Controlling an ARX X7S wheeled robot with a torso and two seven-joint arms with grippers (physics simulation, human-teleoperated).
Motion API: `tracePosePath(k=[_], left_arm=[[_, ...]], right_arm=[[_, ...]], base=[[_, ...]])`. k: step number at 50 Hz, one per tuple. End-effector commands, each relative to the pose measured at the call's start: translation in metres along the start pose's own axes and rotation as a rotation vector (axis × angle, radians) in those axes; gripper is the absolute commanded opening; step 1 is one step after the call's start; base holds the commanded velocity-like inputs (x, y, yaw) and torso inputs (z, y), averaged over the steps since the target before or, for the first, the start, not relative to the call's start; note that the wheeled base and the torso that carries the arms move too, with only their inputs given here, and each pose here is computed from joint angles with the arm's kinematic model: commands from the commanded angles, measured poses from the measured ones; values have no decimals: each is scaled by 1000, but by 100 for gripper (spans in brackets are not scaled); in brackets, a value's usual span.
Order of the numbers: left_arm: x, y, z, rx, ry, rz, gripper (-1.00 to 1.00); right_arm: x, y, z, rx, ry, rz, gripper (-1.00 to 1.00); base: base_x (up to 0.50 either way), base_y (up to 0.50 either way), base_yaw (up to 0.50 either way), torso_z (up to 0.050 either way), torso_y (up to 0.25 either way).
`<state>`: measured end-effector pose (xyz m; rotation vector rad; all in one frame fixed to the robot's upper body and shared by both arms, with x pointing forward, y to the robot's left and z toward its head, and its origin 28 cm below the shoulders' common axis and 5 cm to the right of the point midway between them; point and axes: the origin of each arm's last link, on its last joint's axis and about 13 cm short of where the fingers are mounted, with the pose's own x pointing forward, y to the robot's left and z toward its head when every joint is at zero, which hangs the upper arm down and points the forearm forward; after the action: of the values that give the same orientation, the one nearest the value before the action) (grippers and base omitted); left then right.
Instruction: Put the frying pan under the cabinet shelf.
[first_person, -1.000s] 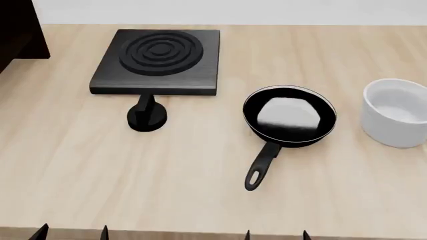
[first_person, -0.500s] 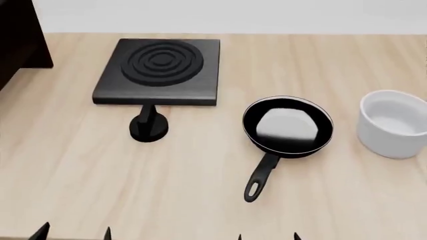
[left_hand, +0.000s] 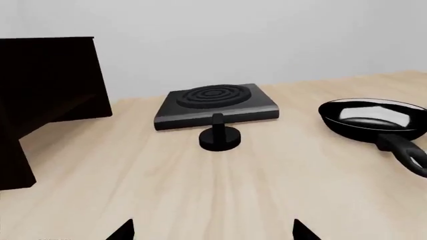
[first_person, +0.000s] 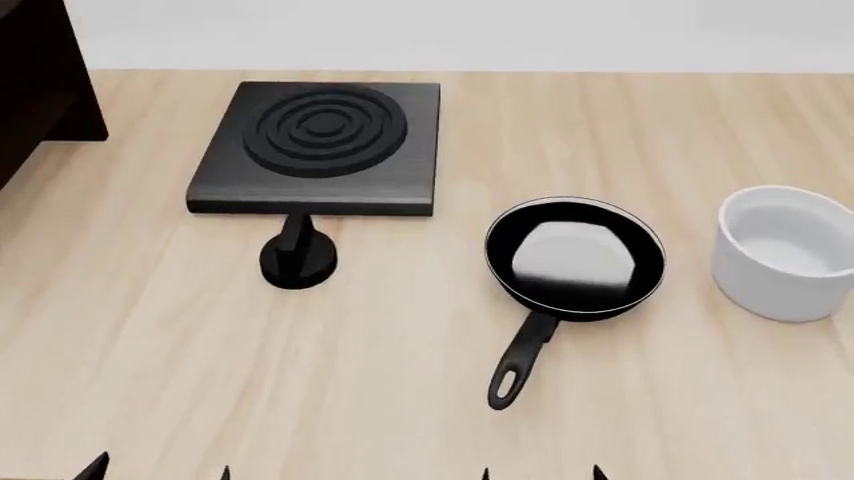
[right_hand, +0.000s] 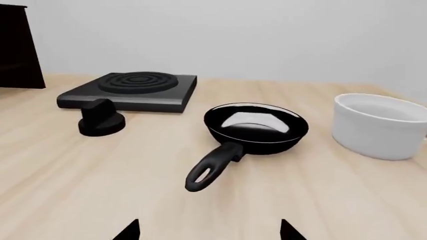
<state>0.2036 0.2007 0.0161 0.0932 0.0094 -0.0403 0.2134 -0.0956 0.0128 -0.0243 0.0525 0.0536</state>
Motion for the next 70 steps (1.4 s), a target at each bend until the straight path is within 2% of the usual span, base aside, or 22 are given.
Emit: tracePosePath(k=[1, 3, 4, 6, 8, 10, 13, 16, 19, 22, 34, 36, 46, 51, 52, 54, 60, 70], left_arm=[[-2, -1, 2, 20, 20, -6, 100], [-2, -1, 8, -4, 37, -12, 100], [0, 0, 12, -15, 79, -6, 100], [-2, 0, 21, -7, 49, -38, 100], [-3, -1, 33, 32, 63, -49, 100], [-4, 0, 46, 36, 58, -65, 100], [-5, 1, 66, 31, 43, -84, 100], [-6, 2, 80, 43, 19, -98, 100], [-5, 2, 98, 58, -9, -113, 100], [-1, 4, 108, 50, -23, -117, 100], [12, 8, 144, 111, -86, -128, 100], [14, 10, 150, 116, -97, -130, 100], [19, 15, 183, 153, -156, -124, 100], [25, 15, 201, 174, -196, -121, 100], [27, 15, 206, 170, -205, -119, 100], [30, 14, 214, 182, -222, -120, 100], [40, 16, 246, 206, -277, -112, 100], [53, 26, 286, 192, -315, -88, 100]], right_arm=[[2, -3, 5, -13, 2, -30, 100], [3, -4, 11, -16, 4, -33, 100], [3, -5, 16, -30, 2, -36, 100], [6, -8, 28, -50, -12, -51, 100], [9, -13, 44, -106, -34, -77, 100], [11, -16, 55, -89, -38, -76, 100], [16, -19, 67, -128, -42, -101, 100], [20, -21, 77, -116, -42, -94, 100], [25, -25, 93, -148, -66, -106, 100], [27, -25, 105, -170, -86, -83, 100], [43, -46, 169, -250, -184, -137, 100], [44, -50, 178, -291, -200, -151, 100], [51, -64, 216, -362, -249, -200, 100], [60, -69, 240, -382, -307, -233, 100], [62, -70, 245, -352, -317, -238, 100], [69, -71, 252, -375, -335, -247, 100], [92, -74, 268, -384, -337, -243, 100], [100, -83, 306, -392, -354, -263, 100]], base=[[0, 0, 0, 50, 0], [0, 0, 0, 50, 0], [0, 0, 0, 44, 0], [0, 0, 0, 0, 0], [0, 0, 0, 0, 0], [0, 0, 0, 0, 0], [0, 0, 0, 0, 0], [0, 0, 0, 0, 0], [0, 0, 0, 0, 0], [0, 0, 0, 0, 0], [0, 0, 0, 0, 0], [0, 0, 0, 0, 0], [0, 0, 0, 0, 0], [0, 0, 0, 0, 0], [0, 0, 0, 0, 0], [0, 0, 0, 0, 0], [0, 0, 0, 0, 0], [0, 0, 0, 0, 0]])
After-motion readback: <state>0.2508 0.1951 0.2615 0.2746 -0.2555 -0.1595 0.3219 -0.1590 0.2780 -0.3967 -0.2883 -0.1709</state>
